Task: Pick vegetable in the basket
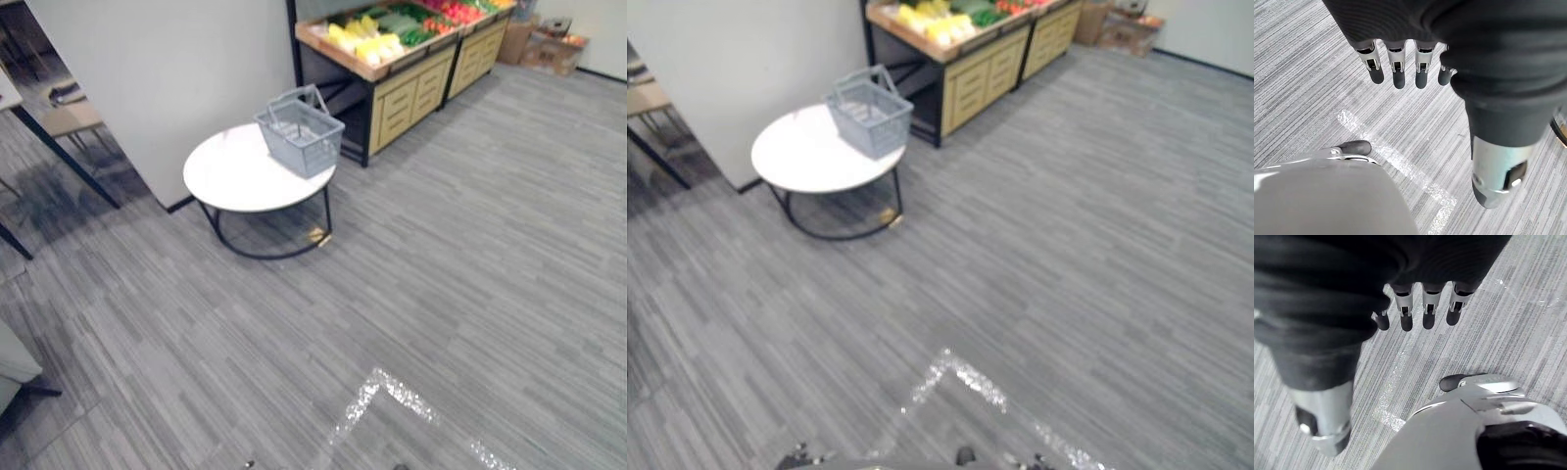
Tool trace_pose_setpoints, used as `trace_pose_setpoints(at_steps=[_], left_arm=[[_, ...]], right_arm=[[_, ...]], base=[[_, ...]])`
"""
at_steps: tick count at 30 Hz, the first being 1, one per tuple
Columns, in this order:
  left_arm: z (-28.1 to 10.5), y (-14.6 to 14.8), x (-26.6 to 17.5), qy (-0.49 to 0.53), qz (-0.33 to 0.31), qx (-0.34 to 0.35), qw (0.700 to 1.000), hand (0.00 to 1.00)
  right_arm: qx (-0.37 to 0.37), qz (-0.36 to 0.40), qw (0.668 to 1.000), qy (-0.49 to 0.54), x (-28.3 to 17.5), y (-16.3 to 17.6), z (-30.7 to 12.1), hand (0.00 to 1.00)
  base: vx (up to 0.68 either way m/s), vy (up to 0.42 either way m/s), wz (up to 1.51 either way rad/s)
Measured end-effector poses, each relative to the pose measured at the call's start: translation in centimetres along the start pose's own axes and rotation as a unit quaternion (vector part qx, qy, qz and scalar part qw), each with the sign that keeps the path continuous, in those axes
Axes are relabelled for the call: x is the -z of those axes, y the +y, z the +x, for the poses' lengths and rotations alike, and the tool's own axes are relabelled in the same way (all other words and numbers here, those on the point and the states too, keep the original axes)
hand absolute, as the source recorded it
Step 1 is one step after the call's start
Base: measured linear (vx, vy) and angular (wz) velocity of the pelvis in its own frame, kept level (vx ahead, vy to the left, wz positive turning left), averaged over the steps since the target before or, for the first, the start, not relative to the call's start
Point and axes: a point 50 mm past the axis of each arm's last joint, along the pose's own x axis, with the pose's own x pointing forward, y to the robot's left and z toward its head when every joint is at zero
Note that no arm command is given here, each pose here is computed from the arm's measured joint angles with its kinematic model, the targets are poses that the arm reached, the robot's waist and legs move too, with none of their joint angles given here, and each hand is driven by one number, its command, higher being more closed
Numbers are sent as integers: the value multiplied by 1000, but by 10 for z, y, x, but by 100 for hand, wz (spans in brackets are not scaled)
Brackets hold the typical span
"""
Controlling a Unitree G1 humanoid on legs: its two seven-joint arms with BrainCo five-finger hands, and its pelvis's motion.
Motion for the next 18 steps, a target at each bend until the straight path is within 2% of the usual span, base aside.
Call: trace_pose_setpoints(at_steps=[4,8,13,18], left_arm=[[2,7,-6,-1,-23,-6,1000,0],[1,8,-5,-7,-96,-14,995,0],[0,1,-9,-20,-137,-10,990,0],[-1,-1,-7,-18,-151,-17,988,0]], right_arm=[[-1,24,1000,2,0,5,1,0],[9,56,998,-2,0,4,0,0],[-3,-2,1000,-20,-16,2,3,0],[-14,-46,998,-27,-21,3,4,0]], base=[[-69,-62,-17],[-95,-128,-13],[18,-46,3],[129,136,-7]])
